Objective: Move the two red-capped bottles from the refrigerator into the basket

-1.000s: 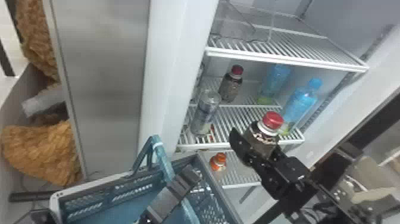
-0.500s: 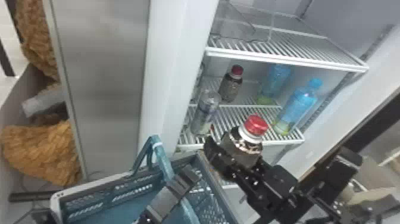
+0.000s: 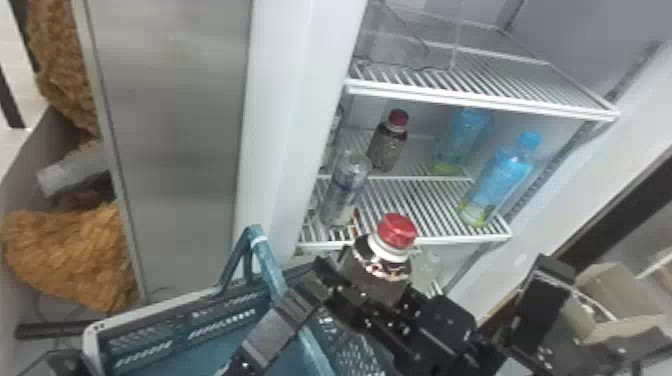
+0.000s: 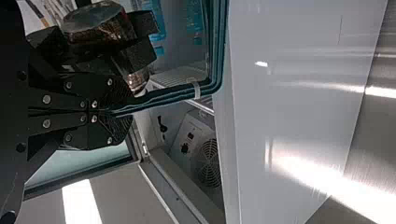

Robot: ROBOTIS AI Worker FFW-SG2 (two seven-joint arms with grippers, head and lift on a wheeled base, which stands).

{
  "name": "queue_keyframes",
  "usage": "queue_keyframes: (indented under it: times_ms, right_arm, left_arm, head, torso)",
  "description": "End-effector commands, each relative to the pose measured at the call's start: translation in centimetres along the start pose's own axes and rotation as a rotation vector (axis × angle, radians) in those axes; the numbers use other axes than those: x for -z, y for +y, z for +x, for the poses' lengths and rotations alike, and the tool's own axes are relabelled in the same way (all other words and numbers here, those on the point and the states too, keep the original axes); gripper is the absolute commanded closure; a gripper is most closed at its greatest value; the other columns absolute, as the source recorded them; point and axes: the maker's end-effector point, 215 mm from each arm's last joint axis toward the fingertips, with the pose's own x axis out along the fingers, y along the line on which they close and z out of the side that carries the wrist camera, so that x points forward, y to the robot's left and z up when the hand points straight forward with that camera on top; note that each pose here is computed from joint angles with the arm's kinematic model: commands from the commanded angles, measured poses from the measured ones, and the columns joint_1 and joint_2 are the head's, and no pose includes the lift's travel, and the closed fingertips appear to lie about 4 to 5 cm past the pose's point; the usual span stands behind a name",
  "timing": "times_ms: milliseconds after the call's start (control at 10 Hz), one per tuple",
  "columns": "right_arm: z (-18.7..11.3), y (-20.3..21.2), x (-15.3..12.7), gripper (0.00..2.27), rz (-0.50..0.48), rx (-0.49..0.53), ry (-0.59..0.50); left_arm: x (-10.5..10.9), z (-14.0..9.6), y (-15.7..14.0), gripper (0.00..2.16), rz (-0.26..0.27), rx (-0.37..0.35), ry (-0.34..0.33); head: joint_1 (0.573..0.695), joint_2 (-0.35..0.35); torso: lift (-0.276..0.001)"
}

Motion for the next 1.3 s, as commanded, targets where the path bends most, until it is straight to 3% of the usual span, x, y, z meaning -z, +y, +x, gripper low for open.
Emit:
queue_keyframes:
  times_ms: [0,100,200,300,600,1200]
  right_arm:
    - [0.2,0.6,1.0,1.21,0.015,-0.019,0.035]
    - [0.1,0.6,1.2,0.84,0.019,-0.019,0.035]
    - [0.1,0.6,1.2,0.3,0.026,-0.02,0.033]
    - [0.2,0.7,1.3,0.05,0.036,-0.024,0.032]
    - [-0.2,0.0,-0.4,0.16,0.015,-0.005,-0.03]
    - [-5.7,-8.2,-5.4,0.17,-0.17,0.265,-0.124]
  left_arm:
    - [0.0,0.0,0.0,1.2,0.001,0.0,-0.001]
    - [-0.6,0.0,0.0,1.2,0.01,0.001,-0.019]
    - [-0.6,0.0,0.0,1.2,0.011,-0.001,-0.02]
    - [-0.5,0.0,0.0,1.2,0.008,-0.001,-0.021]
    - [-0.6,-0.1,0.0,1.2,0.008,-0.001,-0.026]
    - [-0.6,-0.1,0.0,1.2,0.007,-0.001,-0.027]
  head:
    - [0.695,-0.35]
    - [0.695,-0.35]
    - [0.695,-0.348]
    - [0.695,-0.342]
    - [0.695,-0.34]
    - [0.695,-0.35]
  torso:
    - [0.0]
    - [0.0]
    - [0.0]
    - [0.0]
    - [0.0]
    - [0.0]
